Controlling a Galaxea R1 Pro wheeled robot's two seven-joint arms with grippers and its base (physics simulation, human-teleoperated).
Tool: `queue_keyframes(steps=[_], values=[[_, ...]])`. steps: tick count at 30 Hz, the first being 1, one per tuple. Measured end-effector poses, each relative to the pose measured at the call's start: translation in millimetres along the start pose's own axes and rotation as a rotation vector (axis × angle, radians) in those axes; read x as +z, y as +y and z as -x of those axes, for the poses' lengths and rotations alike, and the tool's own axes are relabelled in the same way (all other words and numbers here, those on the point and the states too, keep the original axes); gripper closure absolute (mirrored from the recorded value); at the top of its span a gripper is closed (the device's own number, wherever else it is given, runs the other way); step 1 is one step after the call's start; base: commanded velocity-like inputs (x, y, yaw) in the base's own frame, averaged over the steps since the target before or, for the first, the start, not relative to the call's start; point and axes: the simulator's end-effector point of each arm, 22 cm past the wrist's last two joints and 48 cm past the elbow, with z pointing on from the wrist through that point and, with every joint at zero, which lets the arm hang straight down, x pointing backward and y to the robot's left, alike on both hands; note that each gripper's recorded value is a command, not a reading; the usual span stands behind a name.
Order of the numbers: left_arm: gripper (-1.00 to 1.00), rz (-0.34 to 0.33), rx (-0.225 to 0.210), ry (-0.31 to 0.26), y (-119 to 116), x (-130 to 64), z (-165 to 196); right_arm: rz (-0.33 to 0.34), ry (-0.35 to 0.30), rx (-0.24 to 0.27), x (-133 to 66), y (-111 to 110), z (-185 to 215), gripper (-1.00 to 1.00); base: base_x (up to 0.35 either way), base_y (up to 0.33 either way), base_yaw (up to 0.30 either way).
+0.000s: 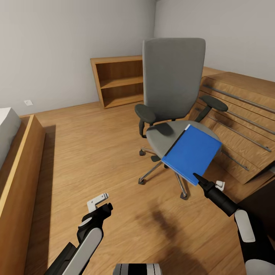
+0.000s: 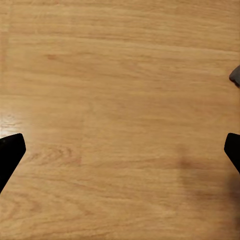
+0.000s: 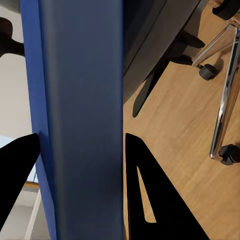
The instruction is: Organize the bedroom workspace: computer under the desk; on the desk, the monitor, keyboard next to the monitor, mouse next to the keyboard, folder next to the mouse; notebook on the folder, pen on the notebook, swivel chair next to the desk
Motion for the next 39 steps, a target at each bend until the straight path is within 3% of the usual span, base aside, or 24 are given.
queue_keyframes(steps=[4, 26, 33, 39], values=[[-1.0, 0.0, 0.0, 0.0, 0, 0.0, 0, 0.0, 0.0, 0.0, 0.0, 0, 0, 1.0, 0.0, 0.0, 0.0], [-1.0, -0.04, -0.015, -0.079, -10, -32.5, 32, 0.072, -0.038, -0.047, -7.0, 52, 22, 1.0, 0.0, 0.0, 0.0], [-1.0, -0.055, -0.021, -0.102, -13, -43.6, 41, 0.131, -0.065, -0.137, -13.0, 100, 45, 1.0, 0.0, 0.0, 0.0], [-1.0, -0.062, -0.026, -0.123, -14, -53.1, 49, 0.155, -0.03, -0.153, -18.9, 127, 46, 1.0, 0.0, 0.0, 0.0]])
